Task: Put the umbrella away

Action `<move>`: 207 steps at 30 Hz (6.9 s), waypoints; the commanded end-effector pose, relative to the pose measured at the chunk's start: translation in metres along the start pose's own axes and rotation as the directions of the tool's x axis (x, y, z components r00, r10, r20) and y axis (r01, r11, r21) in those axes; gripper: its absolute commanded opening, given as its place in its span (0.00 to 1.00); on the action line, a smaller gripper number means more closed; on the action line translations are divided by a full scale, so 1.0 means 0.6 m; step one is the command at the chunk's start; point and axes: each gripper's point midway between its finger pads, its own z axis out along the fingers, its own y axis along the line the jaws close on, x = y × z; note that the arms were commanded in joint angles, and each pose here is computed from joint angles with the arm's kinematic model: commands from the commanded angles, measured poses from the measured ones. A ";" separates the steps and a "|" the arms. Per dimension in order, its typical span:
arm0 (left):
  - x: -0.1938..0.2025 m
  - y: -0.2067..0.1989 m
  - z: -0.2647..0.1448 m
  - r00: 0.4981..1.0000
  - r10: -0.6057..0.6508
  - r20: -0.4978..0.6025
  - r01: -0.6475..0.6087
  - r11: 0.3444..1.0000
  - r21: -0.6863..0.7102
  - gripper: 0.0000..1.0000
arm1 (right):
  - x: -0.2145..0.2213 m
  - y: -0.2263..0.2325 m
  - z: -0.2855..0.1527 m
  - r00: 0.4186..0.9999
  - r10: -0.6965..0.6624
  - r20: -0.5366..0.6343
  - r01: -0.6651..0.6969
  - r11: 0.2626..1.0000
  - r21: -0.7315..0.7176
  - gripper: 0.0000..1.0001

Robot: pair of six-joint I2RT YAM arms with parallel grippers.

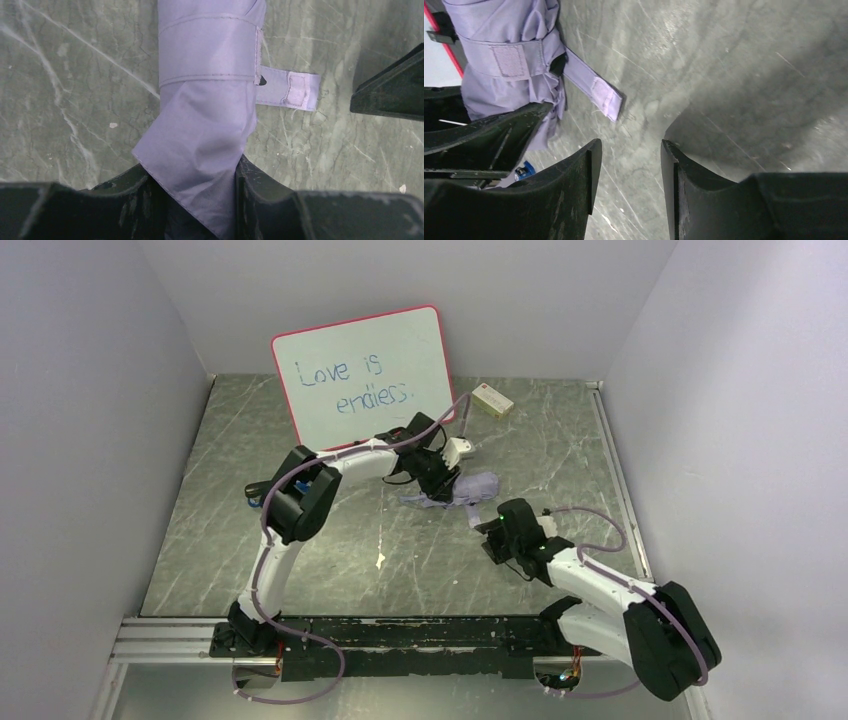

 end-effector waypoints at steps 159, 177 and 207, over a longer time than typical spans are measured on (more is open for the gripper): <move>0.282 -0.029 0.041 0.848 -0.252 -0.467 0.182 0.965 -0.191 0.05 | -0.011 -0.005 0.084 0.915 -0.391 -0.101 0.368 0.910 -0.190 0.05; 0.277 -0.016 0.035 0.852 -0.266 -0.451 0.169 0.955 -0.243 0.05 | -0.010 -0.026 0.037 0.909 -0.413 -0.053 0.389 0.888 -0.244 0.00; 0.287 0.004 0.022 0.842 -0.253 -0.476 0.104 0.943 -0.317 0.05 | -0.081 0.127 -0.026 0.977 -0.164 0.136 0.210 0.848 -0.486 0.00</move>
